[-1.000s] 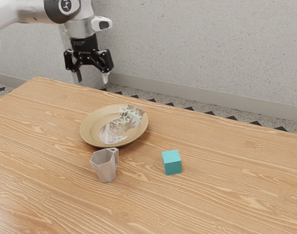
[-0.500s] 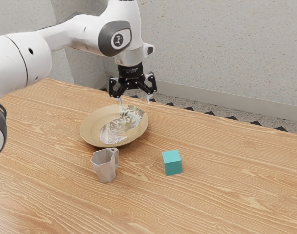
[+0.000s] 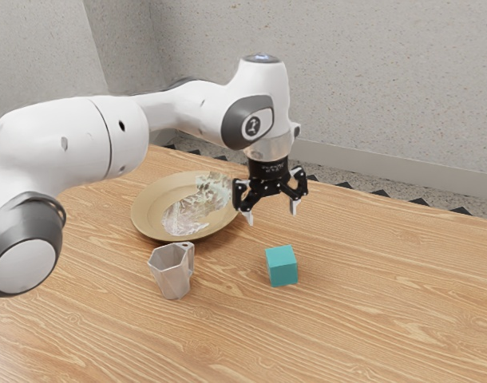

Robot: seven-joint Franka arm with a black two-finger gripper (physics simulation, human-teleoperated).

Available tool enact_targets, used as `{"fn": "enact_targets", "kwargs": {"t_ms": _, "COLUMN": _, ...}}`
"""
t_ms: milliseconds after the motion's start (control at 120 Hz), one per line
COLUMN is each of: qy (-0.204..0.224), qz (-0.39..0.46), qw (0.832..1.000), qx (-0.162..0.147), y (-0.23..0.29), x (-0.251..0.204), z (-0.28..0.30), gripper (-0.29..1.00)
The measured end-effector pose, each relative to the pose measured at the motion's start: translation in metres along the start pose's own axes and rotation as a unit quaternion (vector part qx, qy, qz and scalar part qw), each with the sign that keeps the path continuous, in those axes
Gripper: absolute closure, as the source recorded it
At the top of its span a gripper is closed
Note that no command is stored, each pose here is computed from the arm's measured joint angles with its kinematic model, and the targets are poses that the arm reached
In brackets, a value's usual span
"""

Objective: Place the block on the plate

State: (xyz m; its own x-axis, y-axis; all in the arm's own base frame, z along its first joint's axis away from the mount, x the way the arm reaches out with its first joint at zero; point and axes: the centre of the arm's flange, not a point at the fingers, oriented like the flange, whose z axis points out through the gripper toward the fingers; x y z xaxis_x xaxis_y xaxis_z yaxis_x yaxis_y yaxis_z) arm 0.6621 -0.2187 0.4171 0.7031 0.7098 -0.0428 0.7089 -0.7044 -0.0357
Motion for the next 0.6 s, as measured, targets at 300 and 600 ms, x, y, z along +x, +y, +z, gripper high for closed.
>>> {"fn": "enact_targets", "kwargs": {"t_ms": 300, "qy": -0.015, "qz": -0.024, "qw": 0.999, "qx": 0.019, "y": 0.013, "x": -0.022, "z": 0.056, "gripper": 0.00}}
{"fn": "enact_targets", "kwargs": {"t_ms": 600, "qy": -0.002, "qz": -0.054, "qw": 0.999, "qx": 0.006, "y": 0.026, "x": 0.003, "z": 0.075, "gripper": 0.00}}
